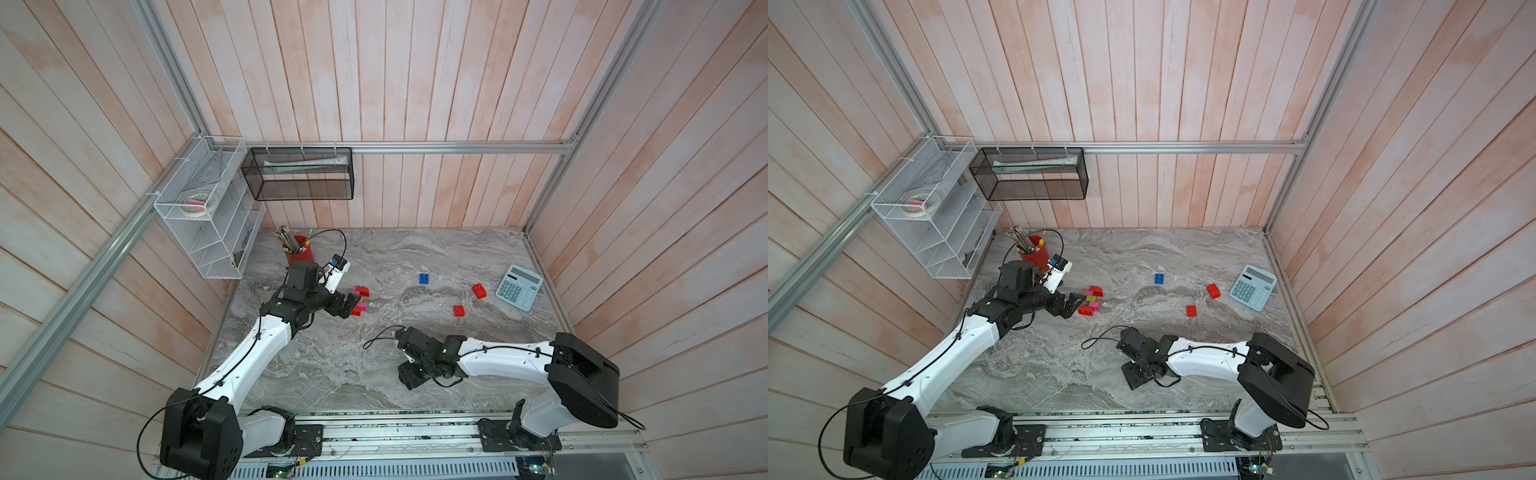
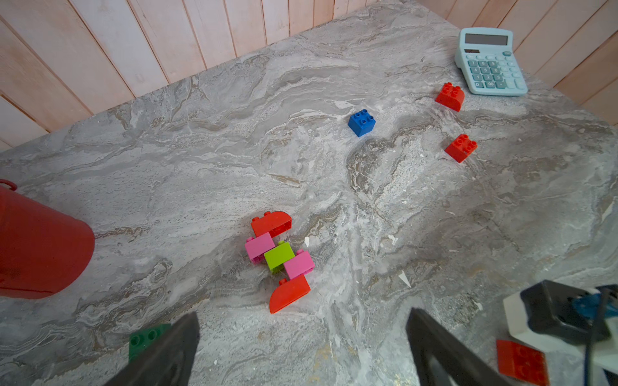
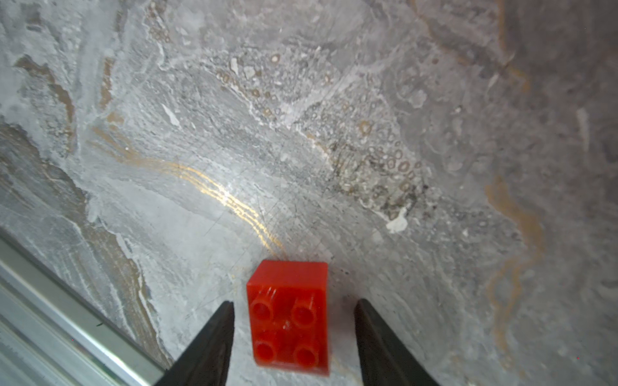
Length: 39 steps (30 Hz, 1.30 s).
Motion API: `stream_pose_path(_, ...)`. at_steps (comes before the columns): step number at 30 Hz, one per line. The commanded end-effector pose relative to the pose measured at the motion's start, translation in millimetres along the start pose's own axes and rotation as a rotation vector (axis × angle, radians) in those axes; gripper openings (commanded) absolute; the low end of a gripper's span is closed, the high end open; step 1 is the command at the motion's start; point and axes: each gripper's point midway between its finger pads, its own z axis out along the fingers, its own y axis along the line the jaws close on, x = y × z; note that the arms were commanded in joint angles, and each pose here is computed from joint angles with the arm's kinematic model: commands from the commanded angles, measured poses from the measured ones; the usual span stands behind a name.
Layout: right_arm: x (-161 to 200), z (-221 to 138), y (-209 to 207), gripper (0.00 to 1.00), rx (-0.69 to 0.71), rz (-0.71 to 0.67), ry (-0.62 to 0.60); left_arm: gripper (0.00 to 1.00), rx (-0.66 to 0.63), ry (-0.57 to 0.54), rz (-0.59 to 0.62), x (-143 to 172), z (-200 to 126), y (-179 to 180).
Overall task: Assemble the letter s with lego
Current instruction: Pick up the lego brick from the center of the board, then place the lego brick at the center of the board.
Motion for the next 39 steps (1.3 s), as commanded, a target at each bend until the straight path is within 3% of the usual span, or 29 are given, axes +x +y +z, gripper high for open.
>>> stream_pose_path(1, -3, 0, -5, 0.53, 0.061, 0.01, 0.003, 1.0, -0.007, -0.023, -0.01, -2, 1, 1)
stream_pose_path(11, -2, 6, -17, 0.32, 0.176, 0.02, 0.038, 1.0, -0.023, -0.006, 0.0, 1, 2, 4)
stream_pose_path(15, -17, -5, -21, 0.23, 0.203, 0.081, -0.02, 1.0, -0.051, -0.004, 0.005, -1, 2, 9)
stream_pose_path(21, -69, -30, -44, 0.18, 0.113, 0.39, -0.19, 1.0, -0.111, -0.008, -0.001, -10, -4, 20)
stream_pose_path(25, -96, -36, -68, 0.18, 0.104, 0.586, -0.236, 1.0, -0.12, -0.002, -0.008, -12, -5, 22)
stream_pose_path(31, -118, -27, -86, 0.19, 0.228, 0.849, -0.169, 1.0, -0.111, 0.002, -0.02, -9, -3, 22)
stream_pose_path(36, -137, -10, -74, 0.19, 0.186, 0.961, -0.139, 1.0, -0.113, -0.008, -0.024, -11, -3, 24)
stream_pose_path(39, -142, -3, -80, 0.19, 0.243, 0.99, -0.132, 1.0, -0.114, -0.01, -0.023, -11, -2, 25)
